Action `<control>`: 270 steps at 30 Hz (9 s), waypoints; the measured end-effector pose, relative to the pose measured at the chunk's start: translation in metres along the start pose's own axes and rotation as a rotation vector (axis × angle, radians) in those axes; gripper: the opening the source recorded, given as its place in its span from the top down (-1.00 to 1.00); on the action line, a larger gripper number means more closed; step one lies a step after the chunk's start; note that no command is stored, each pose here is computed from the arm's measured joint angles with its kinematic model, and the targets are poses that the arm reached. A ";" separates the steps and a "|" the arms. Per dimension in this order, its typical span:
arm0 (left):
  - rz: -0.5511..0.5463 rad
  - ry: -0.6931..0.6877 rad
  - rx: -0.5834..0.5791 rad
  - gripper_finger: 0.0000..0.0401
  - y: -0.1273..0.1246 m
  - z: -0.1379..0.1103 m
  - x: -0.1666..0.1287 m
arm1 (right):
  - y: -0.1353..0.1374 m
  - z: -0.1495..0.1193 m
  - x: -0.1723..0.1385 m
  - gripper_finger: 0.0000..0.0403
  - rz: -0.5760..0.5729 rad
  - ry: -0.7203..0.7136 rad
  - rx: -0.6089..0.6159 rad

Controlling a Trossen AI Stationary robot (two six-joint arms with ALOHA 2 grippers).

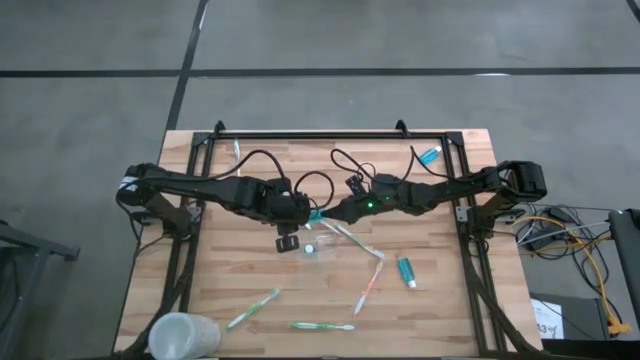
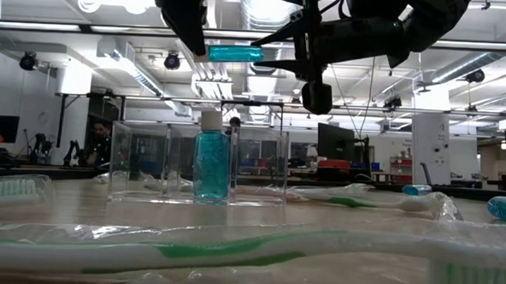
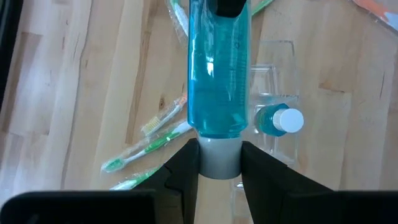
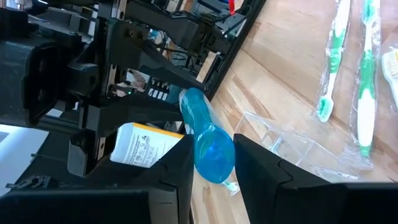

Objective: Pick & Place toothbrushing station
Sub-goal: Put the blue mouthwash bottle into the transparent organizer

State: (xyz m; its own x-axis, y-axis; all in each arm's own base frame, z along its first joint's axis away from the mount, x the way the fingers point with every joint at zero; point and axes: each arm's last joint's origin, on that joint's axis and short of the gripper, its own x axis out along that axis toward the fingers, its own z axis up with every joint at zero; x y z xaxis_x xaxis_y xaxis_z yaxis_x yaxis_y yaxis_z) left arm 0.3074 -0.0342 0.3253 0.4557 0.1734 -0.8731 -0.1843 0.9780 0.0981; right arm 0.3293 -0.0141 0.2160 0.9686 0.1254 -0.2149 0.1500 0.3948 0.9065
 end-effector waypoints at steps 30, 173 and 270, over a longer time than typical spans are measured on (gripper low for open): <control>-0.009 0.000 0.000 0.13 -0.001 0.000 0.000 | 0.000 0.000 0.000 0.50 -0.006 0.001 0.001; -0.128 -1.275 -0.152 0.13 0.019 -0.137 0.012 | 0.033 0.020 -0.003 0.53 0.226 -0.116 -0.095; -0.153 -1.298 -0.178 0.40 0.017 -0.115 0.010 | 0.038 0.018 -0.001 0.53 0.248 -0.099 -0.131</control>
State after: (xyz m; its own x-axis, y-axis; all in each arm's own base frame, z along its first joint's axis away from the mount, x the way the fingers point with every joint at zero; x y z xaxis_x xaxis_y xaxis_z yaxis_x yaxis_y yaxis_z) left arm 0.2090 -0.0296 0.2630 0.9622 0.1456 0.2300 -0.1227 0.9862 -0.1110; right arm 0.3372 -0.0154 0.2574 0.9880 0.1463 0.0500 -0.1149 0.4779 0.8709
